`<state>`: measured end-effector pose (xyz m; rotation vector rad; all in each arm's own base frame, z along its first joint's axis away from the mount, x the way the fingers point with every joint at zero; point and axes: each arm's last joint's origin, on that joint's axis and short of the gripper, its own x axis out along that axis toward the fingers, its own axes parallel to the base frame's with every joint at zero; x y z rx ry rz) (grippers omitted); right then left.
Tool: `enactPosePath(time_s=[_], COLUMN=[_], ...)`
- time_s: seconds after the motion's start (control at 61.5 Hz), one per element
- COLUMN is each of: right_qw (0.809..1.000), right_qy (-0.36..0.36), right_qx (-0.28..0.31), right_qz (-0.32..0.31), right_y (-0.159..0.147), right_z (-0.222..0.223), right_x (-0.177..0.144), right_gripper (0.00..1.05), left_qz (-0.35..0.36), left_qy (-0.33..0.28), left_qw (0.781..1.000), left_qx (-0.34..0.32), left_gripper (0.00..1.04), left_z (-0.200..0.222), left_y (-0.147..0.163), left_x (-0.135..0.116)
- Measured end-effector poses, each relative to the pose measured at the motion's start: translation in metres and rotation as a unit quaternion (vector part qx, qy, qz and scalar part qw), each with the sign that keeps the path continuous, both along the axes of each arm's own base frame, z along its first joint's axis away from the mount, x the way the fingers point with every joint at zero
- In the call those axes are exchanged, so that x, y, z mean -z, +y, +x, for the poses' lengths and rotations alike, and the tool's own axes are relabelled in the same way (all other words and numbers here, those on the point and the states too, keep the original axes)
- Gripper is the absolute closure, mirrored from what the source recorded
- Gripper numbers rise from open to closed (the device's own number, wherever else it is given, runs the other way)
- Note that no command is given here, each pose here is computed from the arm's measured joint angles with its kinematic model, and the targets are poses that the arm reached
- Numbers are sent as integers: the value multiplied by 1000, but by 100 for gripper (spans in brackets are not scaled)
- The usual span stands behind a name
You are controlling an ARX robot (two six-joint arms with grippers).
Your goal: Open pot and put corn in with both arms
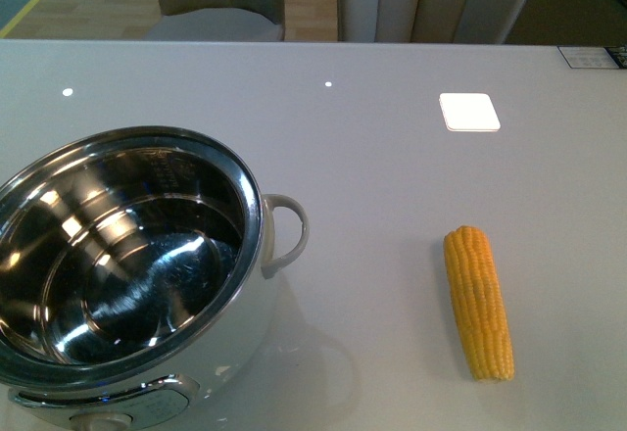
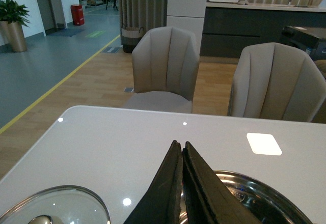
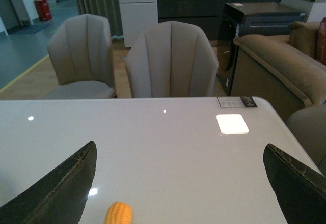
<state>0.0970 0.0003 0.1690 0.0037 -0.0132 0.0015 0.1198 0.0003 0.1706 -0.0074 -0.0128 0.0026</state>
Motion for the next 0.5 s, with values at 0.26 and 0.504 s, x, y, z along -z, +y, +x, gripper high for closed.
enactPosePath(time_s=[0.26, 0.504], right_qw=[1000, 1000], right_qy=[0, 0], right_qx=[0, 0], right_qz=[0, 0], right_y=[0, 0], right_z=[0, 0], right_x=[0, 0], right_gripper=[9, 9], left_qz=[0, 0], left_qy=[0, 0], left_qw=[1000, 1000], left_qx=[0, 0], left_gripper=[101, 101], left_z=[-6, -12], left_y=[0, 0], left_x=[0, 1])
